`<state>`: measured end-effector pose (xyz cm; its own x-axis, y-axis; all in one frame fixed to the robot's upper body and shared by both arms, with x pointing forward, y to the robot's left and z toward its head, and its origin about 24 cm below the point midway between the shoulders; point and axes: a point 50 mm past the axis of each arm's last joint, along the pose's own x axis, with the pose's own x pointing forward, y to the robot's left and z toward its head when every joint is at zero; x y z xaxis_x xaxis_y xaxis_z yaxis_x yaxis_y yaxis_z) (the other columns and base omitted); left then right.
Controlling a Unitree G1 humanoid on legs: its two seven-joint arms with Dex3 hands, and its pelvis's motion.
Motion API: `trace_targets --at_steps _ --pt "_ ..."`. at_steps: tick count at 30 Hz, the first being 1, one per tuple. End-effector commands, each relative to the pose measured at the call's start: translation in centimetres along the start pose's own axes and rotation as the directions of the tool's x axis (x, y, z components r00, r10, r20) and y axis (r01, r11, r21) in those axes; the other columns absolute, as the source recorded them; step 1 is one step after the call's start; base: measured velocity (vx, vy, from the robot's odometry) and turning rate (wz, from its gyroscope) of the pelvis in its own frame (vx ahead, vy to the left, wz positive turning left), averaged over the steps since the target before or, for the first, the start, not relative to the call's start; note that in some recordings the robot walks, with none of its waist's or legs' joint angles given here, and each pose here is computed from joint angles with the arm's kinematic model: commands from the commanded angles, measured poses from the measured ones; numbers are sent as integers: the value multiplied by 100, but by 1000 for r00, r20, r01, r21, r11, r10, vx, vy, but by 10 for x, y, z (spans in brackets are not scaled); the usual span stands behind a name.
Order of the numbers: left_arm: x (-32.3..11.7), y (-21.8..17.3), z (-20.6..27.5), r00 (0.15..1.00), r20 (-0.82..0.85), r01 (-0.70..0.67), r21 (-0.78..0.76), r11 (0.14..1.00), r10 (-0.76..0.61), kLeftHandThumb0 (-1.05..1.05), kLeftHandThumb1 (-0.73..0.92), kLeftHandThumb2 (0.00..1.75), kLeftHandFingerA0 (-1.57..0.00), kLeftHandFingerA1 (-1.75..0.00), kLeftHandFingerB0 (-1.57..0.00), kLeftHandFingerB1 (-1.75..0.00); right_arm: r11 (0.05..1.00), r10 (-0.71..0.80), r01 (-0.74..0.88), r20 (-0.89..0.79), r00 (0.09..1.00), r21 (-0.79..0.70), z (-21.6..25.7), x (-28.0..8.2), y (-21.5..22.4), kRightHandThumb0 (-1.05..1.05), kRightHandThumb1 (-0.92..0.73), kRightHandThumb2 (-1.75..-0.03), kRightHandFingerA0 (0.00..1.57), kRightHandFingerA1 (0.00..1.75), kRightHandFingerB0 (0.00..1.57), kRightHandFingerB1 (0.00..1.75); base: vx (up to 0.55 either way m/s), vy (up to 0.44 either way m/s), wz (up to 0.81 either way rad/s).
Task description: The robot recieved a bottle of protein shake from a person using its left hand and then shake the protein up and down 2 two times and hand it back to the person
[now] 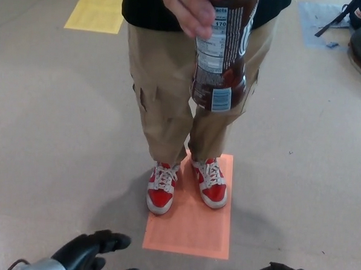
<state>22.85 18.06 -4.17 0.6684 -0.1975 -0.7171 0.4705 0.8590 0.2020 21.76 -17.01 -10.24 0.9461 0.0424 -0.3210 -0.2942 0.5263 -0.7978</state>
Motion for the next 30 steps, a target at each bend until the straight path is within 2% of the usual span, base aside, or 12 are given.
trace_targets --at_steps 1,5,6,11,18,19,20,25,30 --pt "5 36 -21 903 267 -416 336 845 338 -51 46 72 -32 -46 -11 -37 994 -108 108 4 994 6 6 26 -38 -51 -80 -66 80 60 69 41 0 0 0" --pt "10 47 -12 875 308 -462 299 835 374 -44 44 67 -33 -44 -8 -34 989 -150 150 18 989 16 14 37 -53 -51 -79 -66 82 63 70 42 0 0 0" --pt "11 50 -10 866 321 -477 296 827 384 -36 52 56 -39 -39 -10 -26 987 -161 161 25 987 15 16 39 -57 -52 -80 -64 82 63 69 43 0 0 0" --pt "15 60 -1 834 361 -528 304 793 417 -35 51 58 -35 -40 -7 -20 981 -196 196 40 980 3 23 49 -72 -51 -78 -66 80 56 69 41 0 0 0" --pt "19 66 7 825 373 -534 266 803 425 -36 51 60 -32 -39 -6 -19 973 -231 231 31 972 -6 28 55 -82 -49 -75 -69 81 56 70 43 0 0 0" --pt "19 68 8 822 376 -542 279 793 429 -38 52 59 -33 -38 -7 -19 971 -237 238 37 971 -7 30 56 -83 -48 -74 -70 82 58 70 44 0 0 0" --pt "19 70 10 818 379 -549 291 783 433 -45 45 68 -29 -44 -7 -24 970 -244 244 39 969 -8 32 58 -84 -48 -74 -69 84 59 70 44 0 0 0" --pt "19 74 14 803 405 -577 350 738 437 -48 46 70 -30 -44 -7 -25 964 -267 267 40 963 -9 38 62 -89 -45 -73 -70 88 62 70 45 0 0 0" --pt "21 74 19 794 431 -582 340 739 428 -48 46 71 -29 -45 -6 -27 959 -283 284 40 958 -12 38 63 -94 -46 -74 -71 86 61 70 46 0 0 0"
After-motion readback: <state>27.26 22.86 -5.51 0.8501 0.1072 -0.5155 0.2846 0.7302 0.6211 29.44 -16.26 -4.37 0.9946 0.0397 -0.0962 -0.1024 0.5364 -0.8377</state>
